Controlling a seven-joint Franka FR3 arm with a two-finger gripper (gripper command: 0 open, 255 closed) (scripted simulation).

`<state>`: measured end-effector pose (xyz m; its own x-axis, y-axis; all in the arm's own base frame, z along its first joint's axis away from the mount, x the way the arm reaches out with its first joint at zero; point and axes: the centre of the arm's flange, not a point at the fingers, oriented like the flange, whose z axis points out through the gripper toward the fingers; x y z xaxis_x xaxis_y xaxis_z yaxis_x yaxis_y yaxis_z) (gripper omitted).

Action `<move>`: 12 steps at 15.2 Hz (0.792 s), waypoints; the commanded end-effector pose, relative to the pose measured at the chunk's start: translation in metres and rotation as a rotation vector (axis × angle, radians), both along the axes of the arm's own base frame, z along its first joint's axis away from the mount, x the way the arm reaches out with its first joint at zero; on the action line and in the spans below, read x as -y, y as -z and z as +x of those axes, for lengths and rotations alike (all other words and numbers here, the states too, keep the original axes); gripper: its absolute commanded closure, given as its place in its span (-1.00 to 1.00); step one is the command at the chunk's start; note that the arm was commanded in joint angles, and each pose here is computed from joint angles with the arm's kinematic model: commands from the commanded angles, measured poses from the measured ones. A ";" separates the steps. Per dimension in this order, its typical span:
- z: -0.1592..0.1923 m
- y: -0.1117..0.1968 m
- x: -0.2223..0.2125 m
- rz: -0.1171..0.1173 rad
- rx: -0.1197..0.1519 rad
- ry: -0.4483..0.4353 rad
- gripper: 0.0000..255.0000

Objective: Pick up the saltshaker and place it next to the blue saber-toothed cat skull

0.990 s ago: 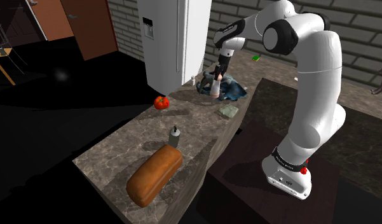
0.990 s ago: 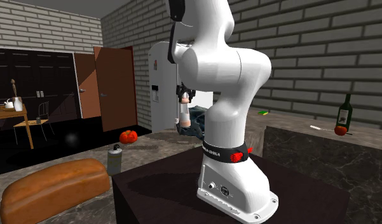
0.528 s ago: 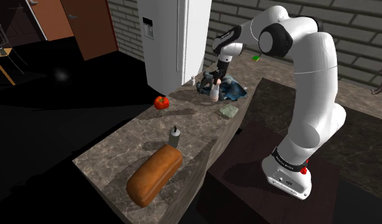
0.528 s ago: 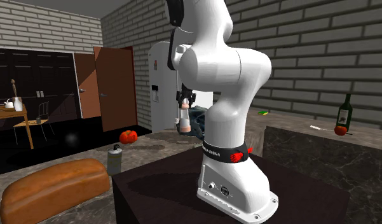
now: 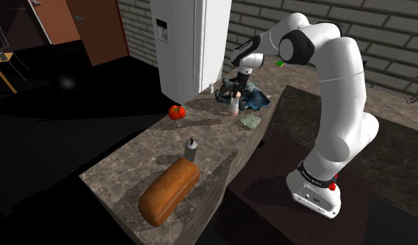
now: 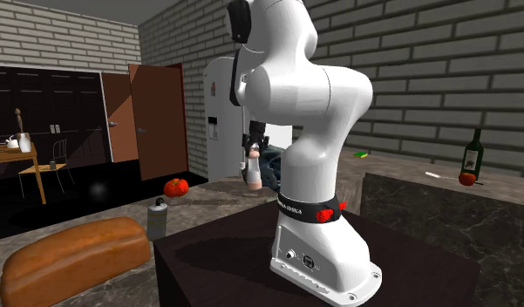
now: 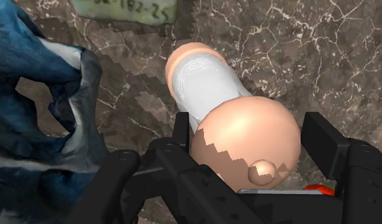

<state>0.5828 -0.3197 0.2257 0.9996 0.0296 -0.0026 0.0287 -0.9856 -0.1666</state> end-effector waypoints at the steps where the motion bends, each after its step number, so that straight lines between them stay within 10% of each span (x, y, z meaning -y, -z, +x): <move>1: 0.001 0.011 0.000 0.000 0.001 0.000 1.00; 12: 0.001 0.063 0.000 0.000 0.001 0.000 1.00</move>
<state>0.5830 -0.3186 0.1655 0.9996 0.0297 -0.0026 0.0289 -0.9856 -0.1667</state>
